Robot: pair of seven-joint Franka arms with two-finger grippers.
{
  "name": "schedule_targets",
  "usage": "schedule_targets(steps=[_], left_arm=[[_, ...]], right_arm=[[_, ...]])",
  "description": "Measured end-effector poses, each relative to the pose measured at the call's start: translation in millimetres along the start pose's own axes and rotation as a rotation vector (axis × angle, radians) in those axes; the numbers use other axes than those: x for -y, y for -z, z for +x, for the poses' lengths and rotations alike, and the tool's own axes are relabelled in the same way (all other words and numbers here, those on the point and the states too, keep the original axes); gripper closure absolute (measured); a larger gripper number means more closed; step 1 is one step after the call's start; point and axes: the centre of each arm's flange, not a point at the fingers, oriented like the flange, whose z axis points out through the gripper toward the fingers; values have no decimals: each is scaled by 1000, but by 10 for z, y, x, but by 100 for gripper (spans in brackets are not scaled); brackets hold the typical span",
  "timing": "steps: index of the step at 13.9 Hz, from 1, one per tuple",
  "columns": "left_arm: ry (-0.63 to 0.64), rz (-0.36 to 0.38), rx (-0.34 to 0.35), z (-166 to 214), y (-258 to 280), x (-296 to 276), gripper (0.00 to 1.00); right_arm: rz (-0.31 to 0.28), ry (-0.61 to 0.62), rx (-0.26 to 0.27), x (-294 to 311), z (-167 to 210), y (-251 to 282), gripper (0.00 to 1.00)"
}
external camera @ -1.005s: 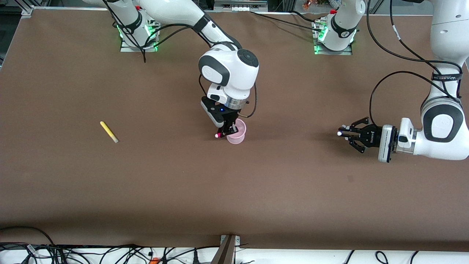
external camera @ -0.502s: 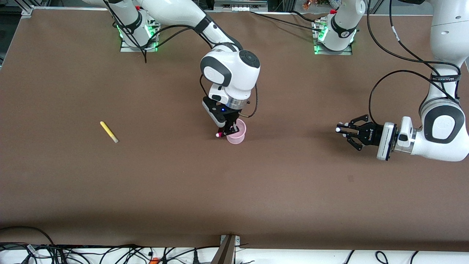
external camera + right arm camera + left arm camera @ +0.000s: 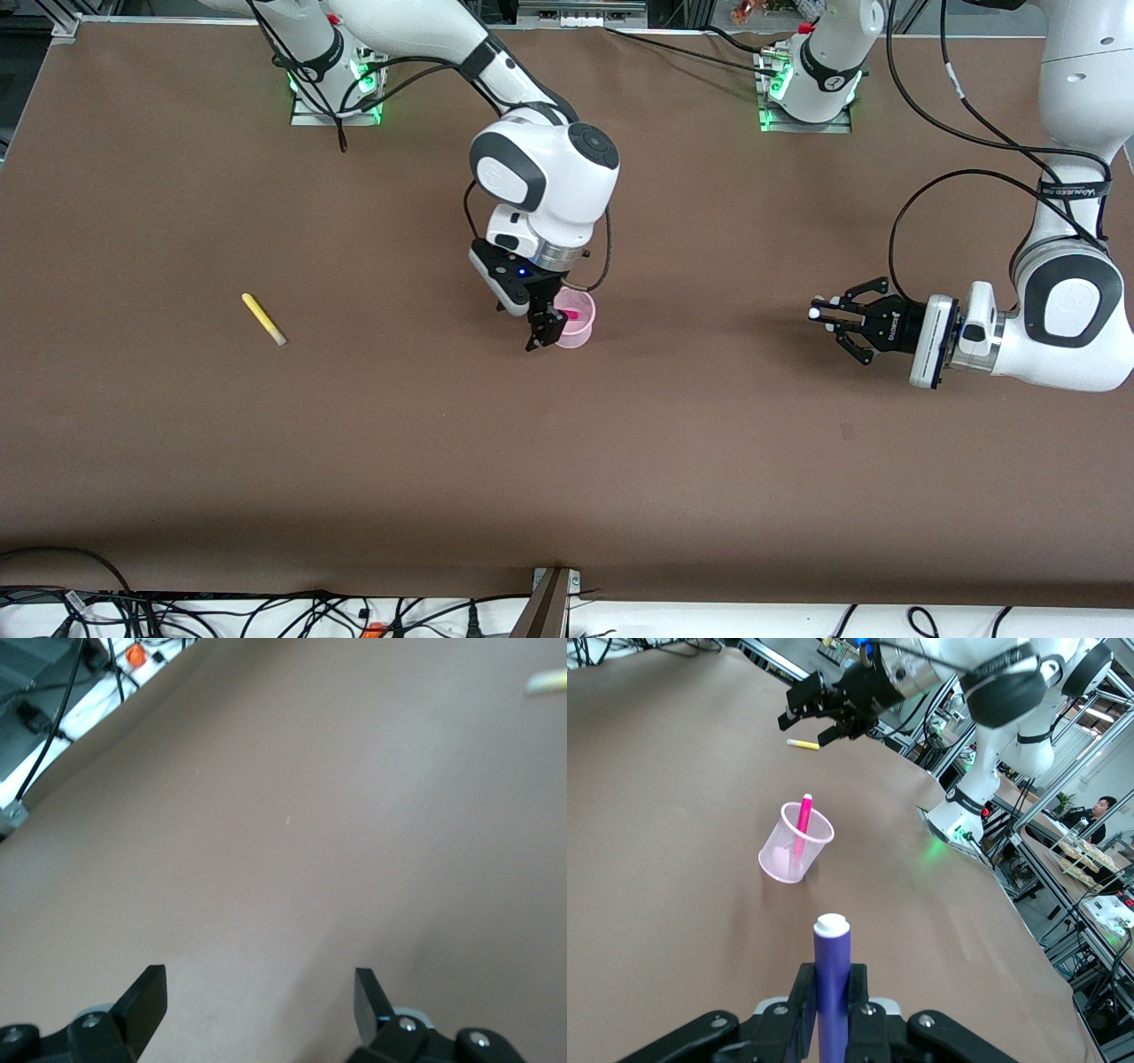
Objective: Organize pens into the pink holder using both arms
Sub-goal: 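Withdraw the right gripper while the left gripper carries the purple marker toward the cup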
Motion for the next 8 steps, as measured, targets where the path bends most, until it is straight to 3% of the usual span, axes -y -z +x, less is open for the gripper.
schedule_targets(steps=[6, 8], left_arm=[[-96, -60, -28, 549, -441, -1, 82], [-121, -45, -32, 752, -706, 48, 82]], right_arm=[[-144, 348, 313, -482, 2100, 368, 4], [-147, 485, 430, -795, 2784, 295, 1]])
